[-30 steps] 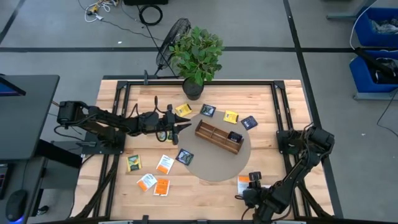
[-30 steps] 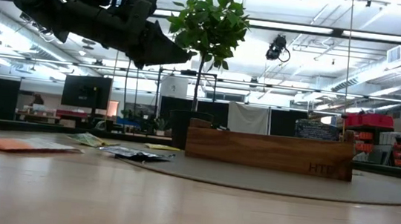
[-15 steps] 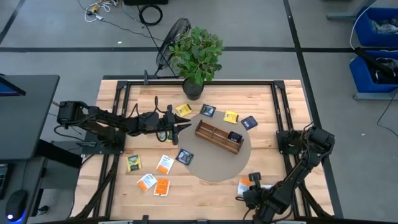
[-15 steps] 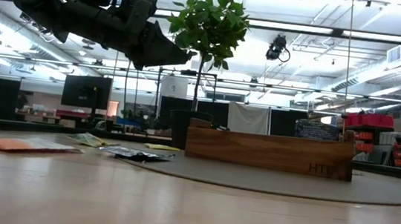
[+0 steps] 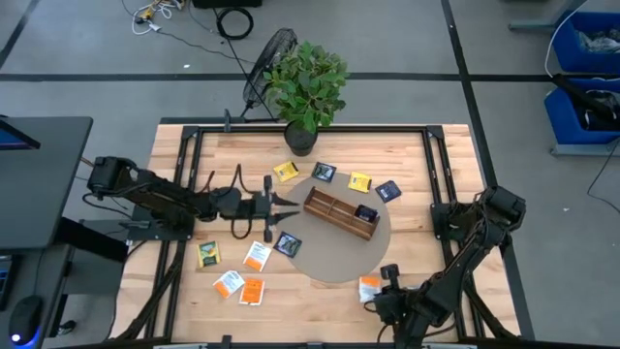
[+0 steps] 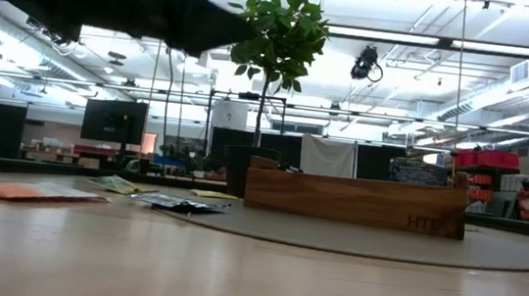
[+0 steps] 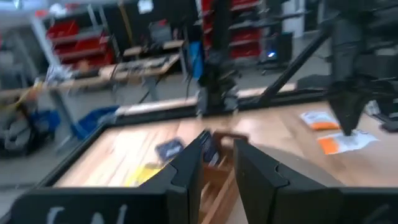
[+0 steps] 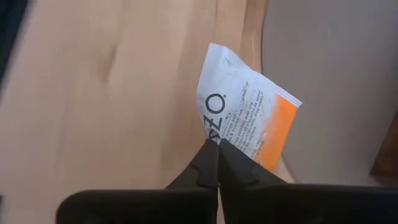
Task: Pick & Place Tea
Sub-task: Put the orange tea bag into the middle section of the wooden organizer
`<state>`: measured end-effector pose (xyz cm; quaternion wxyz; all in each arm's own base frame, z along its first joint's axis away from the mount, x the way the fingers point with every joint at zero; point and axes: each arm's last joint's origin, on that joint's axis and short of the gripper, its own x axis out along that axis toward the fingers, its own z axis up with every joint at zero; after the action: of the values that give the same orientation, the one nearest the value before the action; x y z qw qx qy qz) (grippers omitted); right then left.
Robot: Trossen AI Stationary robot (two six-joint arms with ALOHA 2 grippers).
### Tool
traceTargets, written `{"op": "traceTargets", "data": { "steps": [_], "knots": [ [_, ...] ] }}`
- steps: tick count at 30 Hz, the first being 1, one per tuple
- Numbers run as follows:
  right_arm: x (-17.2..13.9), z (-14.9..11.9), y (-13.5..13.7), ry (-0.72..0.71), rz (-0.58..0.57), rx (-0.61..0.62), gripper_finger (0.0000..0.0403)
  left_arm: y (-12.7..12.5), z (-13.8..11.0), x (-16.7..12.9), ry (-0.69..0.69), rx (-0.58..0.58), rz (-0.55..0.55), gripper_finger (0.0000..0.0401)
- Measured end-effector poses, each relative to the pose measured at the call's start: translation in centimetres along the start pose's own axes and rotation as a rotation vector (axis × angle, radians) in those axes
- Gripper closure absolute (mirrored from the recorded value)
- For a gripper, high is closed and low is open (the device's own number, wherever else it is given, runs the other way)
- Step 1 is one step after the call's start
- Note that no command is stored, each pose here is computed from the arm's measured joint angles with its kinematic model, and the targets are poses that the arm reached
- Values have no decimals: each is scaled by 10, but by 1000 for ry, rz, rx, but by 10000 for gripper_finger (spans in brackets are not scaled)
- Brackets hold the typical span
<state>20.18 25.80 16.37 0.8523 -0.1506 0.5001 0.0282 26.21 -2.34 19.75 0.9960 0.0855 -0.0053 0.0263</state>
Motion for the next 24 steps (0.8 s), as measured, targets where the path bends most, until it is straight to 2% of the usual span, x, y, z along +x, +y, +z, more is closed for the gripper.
{"op": "traceTargets", "data": {
  "steps": [13,16,24],
  "knots": [
    [-37,45,-47,-235,120,-27,403,-50,15,-11,-99,152,-196,307],
    [-36,55,-57,-268,169,-31,403,-58,17,-13,-108,207,-226,307],
    [-20,76,-95,-300,226,0,403,-64,11,-13,-78,229,-251,307]
  ]
}}
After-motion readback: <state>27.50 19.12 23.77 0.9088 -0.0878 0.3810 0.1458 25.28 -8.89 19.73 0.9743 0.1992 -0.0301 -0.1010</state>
